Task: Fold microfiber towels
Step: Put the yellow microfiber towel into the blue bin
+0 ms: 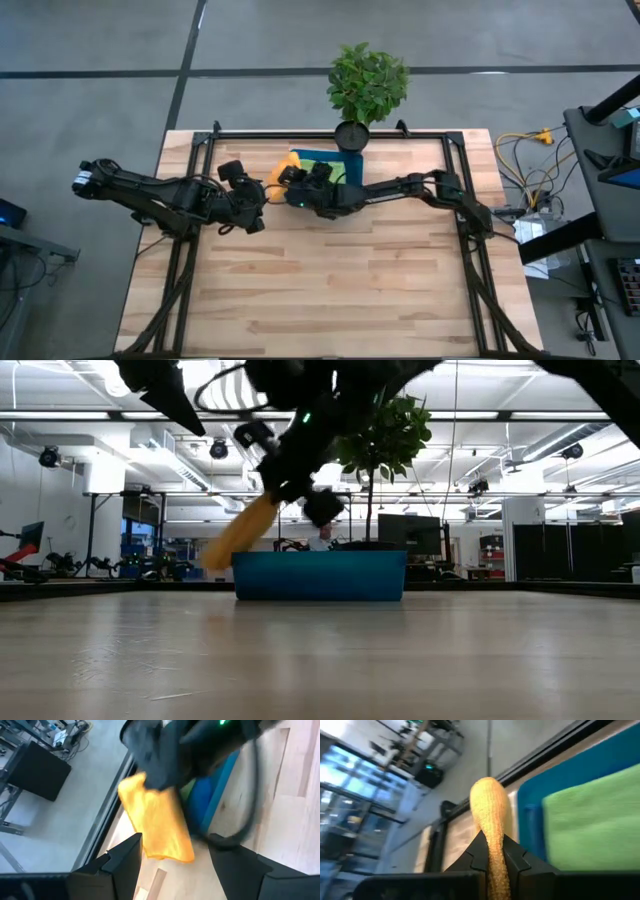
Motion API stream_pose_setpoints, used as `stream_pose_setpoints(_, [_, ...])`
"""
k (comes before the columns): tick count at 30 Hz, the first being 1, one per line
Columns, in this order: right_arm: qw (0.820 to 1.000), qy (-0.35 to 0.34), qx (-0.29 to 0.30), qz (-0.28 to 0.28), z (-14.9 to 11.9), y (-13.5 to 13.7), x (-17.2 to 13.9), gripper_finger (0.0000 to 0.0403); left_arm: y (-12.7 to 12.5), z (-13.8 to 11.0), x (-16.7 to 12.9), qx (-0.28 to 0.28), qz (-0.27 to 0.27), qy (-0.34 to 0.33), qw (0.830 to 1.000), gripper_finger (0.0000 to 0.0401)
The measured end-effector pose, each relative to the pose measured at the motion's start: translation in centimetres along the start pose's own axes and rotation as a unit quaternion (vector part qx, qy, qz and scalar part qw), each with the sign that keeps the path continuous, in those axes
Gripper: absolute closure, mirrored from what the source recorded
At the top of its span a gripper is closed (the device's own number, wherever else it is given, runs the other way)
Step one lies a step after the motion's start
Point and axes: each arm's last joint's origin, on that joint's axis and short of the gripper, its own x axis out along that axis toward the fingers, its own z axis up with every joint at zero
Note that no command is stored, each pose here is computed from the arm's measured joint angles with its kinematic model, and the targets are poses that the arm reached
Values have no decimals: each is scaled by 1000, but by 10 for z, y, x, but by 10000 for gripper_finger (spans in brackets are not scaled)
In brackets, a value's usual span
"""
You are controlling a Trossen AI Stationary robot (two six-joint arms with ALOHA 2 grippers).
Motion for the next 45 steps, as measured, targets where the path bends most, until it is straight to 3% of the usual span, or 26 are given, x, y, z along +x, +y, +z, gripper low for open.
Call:
stream_pose_setpoints(8, [995, -4, -71, -76, 12, -10, -20, 392, 0, -2, 3, 1, 6, 3, 1000, 186])
stream_pose_setpoints(19, [980, -10, -98, -172, 16, -36, -34, 392, -3, -8, 9, 7, 9, 14, 1000, 186])
stream_pose_setpoints(33, [964, 4, -156, -217, 19, -47, -39, 392, -5, -4, 10, -8, 4, -5, 1000, 186])
stream_pose_setpoints(45, [957, 12, -149, -248, 21, -55, -41, 392, -5, -3, 10, -13, 2, -12, 1000, 186])
